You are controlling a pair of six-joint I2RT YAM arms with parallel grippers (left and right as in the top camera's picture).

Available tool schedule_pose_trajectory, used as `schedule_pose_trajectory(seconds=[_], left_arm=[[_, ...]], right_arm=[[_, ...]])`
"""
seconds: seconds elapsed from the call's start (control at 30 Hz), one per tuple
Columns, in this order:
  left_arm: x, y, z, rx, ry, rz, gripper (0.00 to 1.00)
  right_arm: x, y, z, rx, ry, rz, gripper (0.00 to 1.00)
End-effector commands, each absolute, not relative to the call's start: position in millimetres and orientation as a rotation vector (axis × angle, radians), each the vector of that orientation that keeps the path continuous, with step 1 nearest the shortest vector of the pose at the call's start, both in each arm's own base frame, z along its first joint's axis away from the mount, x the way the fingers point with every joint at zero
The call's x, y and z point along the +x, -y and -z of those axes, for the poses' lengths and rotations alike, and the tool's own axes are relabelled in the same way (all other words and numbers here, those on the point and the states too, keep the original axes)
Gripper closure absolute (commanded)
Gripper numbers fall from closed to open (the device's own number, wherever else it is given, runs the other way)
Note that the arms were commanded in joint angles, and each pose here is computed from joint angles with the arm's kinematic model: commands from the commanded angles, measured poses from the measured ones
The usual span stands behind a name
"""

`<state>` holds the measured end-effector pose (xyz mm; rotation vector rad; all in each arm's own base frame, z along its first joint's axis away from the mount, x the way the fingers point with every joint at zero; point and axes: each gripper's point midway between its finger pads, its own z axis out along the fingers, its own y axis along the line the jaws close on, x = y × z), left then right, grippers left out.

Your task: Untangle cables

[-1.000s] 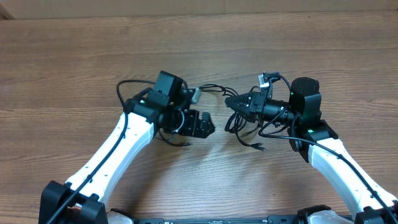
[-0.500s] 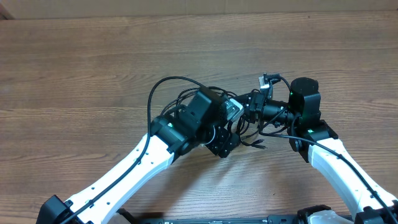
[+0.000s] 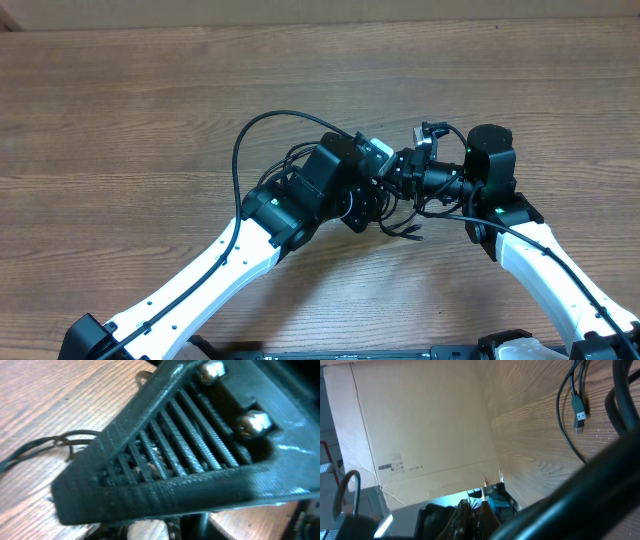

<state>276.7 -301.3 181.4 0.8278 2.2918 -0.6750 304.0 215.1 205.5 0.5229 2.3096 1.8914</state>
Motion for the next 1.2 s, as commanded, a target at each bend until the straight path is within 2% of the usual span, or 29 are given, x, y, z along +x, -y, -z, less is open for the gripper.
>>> schedule_pose_trajectory(seconds=[0.0, 0.03, 0.13, 0.23, 0.37, 0.47, 0.53, 0.63, 0.73, 0.83, 0.87, 0.93, 1.0, 1.17], left_arm=[[272, 308, -187, 0.840, -2.278, 0.720, 0.96], [273, 307, -188, 0.813, -2.290, 0.730, 0.96], [277, 299, -196, 0.768, -2.289, 0.740, 0.96], [283, 276, -212, 0.651, -2.301, 0.743, 0.96], [294, 229, -235, 0.422, -2.320, 0.730, 0.96], [303, 196, -245, 0.198, -2.340, 0.739, 0.96], [306, 183, -245, 0.061, -2.363, 0.759, 0.96], [308, 176, -240, -0.047, -2.399, 0.786, 0.96], [310, 172, -231, -0.196, -2.442, 0.813, 0.96], [312, 172, -227, -0.197, -2.453, 0.803, 0.96], [313, 172, -225, -0.169, -2.454, 0.794, 0.96], [314, 172, -222, -0.138, -2.460, 0.777, 0.96], [314, 173, -217, -0.163, -2.481, 0.777, 0.96], [311, 165, -197, -0.386, -2.571, 0.792, 0.96]], right_arm=[[301, -217, -214, 0.492, -2.307, -1.933, 0.92], [301, -217, -214, 0.496, -2.305, -1.928, 0.84], [307, -212, -212, 0.479, -2.282, -1.881, 0.78], [318, -203, -210, 0.414, -2.236, -1.785, 0.63], [329, -190, -208, 0.322, -2.185, -1.669, 0.21], [332, -187, -207, 0.331, -2.181, -1.649, 0.04], [330, -188, -206, 0.329, -2.189, -1.654, 0.00], [322, -195, -199, 0.318, -2.235, -1.659, 0.00], [304, -210, -189, 0.213, -2.304, -1.669, 0.14], [287, -225, -194, 0.118, -2.324, -1.749, 0.29], [281, -231, -199, 0.060, -2.314, -1.785, 0.31], [270, -241, -211, -0.094, -2.264, -1.838, 0.30], [256, -252, -228, -0.374, -2.133, -1.854, 0.30], [245, -267, -242, -0.708, -1.898, -1.719, 0.14]])
